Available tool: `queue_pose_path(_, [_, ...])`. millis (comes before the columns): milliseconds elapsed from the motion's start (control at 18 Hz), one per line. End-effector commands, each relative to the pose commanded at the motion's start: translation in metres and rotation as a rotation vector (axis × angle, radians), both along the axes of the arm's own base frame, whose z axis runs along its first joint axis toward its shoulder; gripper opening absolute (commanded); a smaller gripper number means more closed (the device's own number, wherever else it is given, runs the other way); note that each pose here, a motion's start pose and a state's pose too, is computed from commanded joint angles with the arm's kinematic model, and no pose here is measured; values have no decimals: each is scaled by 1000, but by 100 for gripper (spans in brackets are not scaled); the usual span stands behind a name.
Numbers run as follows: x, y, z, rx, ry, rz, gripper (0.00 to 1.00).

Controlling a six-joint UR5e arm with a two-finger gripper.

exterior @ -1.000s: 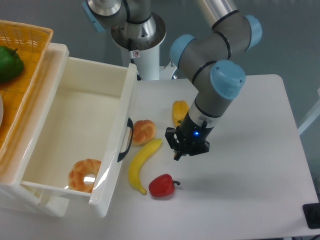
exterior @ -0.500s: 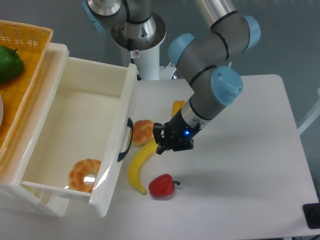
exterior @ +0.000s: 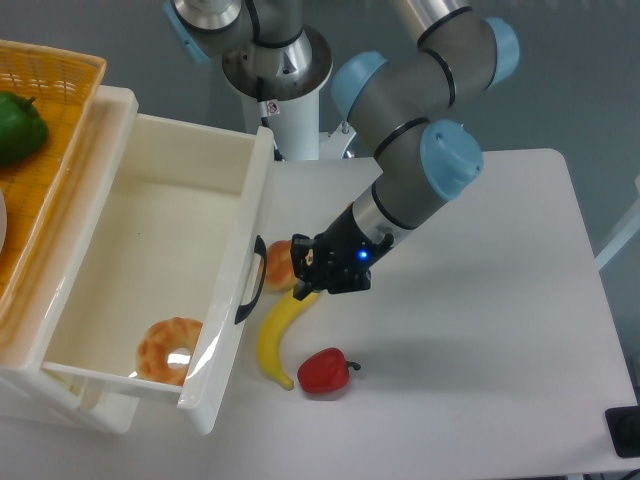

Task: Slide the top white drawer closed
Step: 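Move the gripper toward the open white drawer's front panel and handle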

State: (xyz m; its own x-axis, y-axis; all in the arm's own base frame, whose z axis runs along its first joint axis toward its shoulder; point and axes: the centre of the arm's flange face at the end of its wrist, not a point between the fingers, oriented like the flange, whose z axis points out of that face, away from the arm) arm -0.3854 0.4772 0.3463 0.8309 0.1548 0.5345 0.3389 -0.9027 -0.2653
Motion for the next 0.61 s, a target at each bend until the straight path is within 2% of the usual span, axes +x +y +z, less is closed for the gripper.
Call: queue_pose_path(611, [17,10,0,-10,-13,-30,0])
